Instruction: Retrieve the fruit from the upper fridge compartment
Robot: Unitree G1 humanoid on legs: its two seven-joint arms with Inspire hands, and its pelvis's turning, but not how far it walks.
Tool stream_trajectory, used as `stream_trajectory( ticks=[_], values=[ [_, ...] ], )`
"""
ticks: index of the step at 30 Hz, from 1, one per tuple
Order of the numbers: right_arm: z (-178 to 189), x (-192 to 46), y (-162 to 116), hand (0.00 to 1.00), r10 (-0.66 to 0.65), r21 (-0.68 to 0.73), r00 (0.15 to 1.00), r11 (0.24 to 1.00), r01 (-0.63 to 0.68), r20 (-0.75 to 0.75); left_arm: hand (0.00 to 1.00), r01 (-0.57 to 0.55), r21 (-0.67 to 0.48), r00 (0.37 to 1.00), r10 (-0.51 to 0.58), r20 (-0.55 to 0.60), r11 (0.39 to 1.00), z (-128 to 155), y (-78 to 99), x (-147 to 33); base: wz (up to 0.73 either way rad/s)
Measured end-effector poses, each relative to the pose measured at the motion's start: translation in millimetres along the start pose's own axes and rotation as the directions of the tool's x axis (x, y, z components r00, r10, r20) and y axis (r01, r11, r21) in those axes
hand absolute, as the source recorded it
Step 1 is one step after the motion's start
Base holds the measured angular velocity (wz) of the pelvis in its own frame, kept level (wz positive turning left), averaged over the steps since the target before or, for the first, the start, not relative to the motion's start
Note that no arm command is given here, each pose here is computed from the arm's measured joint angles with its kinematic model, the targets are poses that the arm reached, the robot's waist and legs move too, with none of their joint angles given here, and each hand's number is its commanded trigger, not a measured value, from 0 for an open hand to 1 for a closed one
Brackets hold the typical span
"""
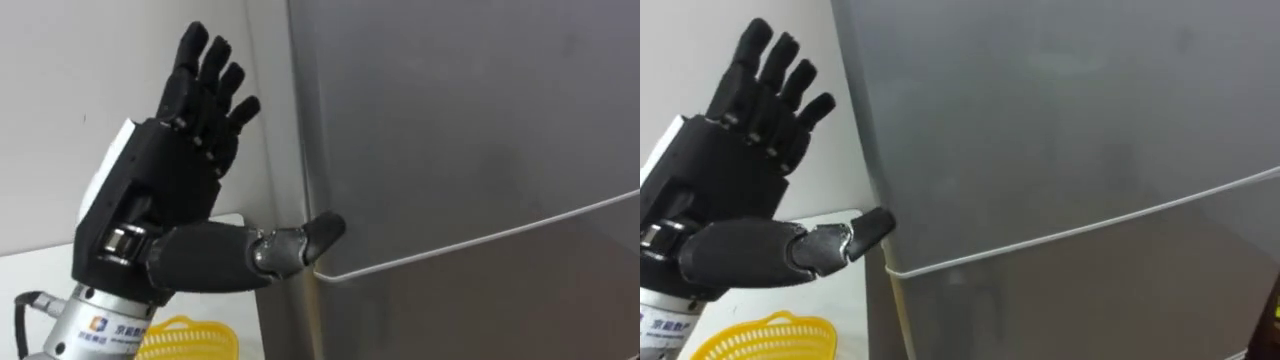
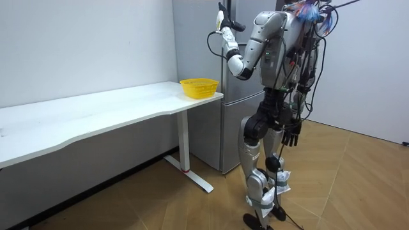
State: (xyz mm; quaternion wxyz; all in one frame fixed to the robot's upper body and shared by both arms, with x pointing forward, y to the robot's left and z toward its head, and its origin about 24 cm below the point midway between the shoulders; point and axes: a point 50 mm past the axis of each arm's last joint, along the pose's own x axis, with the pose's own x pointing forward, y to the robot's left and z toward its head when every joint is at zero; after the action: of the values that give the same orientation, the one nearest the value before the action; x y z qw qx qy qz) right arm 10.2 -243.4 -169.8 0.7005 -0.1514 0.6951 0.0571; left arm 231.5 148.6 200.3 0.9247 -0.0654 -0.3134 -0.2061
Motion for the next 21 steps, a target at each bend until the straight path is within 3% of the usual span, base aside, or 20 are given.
stream_trajectory(
  ticks=[10,21],
  values=[
    [-8,0,-1,0.00,0.014,0.002,0.999,1.000,-0.014,-0.045,0.00,0.112,-0.048,0.993,-0.113,-0.027,0.993,-6,-12.0,0.6,-0.03],
    [-7,-2,-11,0.00,0.020,-0.003,0.998,1.000,-0.020,-0.057,0.00,0.130,-0.055,0.991,-0.132,-0.035,0.990,-8,-12.9,0.4,0.00]
  ],
)
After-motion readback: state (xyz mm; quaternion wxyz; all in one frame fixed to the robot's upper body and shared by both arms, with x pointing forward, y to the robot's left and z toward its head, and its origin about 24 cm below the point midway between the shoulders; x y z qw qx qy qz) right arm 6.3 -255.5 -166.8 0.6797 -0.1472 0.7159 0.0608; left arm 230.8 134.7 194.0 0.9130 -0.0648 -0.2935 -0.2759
